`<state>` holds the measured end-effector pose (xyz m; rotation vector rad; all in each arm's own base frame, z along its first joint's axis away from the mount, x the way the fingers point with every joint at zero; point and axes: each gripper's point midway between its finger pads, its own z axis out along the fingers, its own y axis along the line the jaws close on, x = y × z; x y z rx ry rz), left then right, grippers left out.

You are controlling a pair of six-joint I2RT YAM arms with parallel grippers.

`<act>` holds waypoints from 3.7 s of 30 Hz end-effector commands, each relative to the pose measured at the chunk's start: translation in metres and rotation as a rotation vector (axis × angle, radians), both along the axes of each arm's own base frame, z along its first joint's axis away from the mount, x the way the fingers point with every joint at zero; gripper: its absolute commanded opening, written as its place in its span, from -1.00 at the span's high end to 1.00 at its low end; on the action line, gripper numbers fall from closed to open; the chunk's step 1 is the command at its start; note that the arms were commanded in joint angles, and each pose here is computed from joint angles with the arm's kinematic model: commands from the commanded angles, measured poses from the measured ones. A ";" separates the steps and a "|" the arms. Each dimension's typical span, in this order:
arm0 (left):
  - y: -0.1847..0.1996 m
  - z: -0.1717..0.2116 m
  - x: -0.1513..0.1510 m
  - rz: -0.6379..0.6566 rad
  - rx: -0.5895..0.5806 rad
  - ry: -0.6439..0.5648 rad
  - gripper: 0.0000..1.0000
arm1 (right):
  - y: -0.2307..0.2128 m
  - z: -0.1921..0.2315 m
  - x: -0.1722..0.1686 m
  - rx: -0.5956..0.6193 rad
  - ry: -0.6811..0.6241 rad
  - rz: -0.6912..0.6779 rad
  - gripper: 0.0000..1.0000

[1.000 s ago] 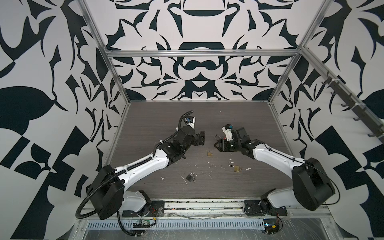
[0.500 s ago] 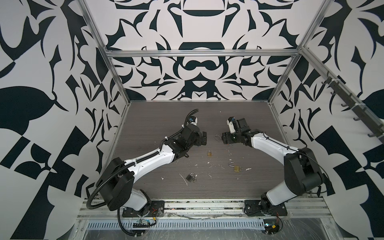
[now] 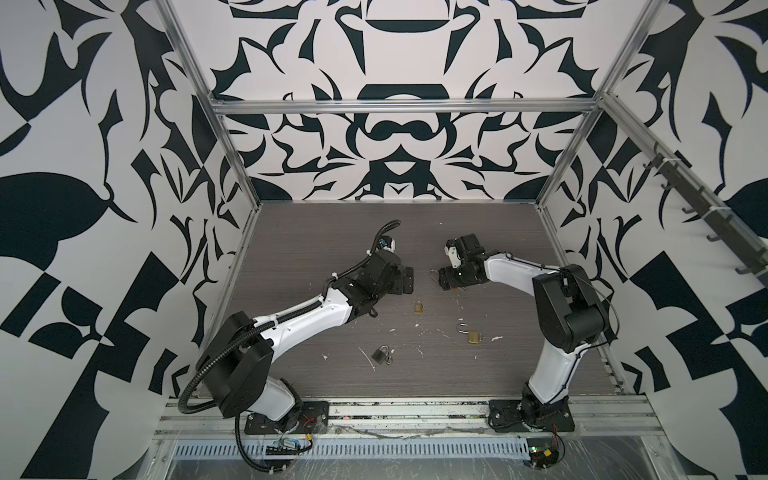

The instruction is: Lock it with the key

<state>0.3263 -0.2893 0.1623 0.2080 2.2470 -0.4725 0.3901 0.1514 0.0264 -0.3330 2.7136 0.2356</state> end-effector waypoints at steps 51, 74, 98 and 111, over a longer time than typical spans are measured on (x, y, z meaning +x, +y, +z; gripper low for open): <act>-0.121 -0.088 -0.020 -0.242 0.334 0.359 -0.72 | -0.107 0.070 -0.071 0.152 -0.211 -0.652 -0.98; -0.135 -0.143 0.008 -0.162 0.455 0.333 -0.45 | -0.102 0.061 -0.072 0.218 -0.198 -0.637 -0.98; -0.142 0.009 0.010 -0.479 0.373 -0.155 0.60 | -0.085 0.181 -0.062 0.414 -0.480 -0.505 -0.95; -0.048 0.042 -0.079 -1.039 0.234 -0.317 0.58 | -0.033 0.266 -0.101 0.664 -0.637 -0.129 -0.91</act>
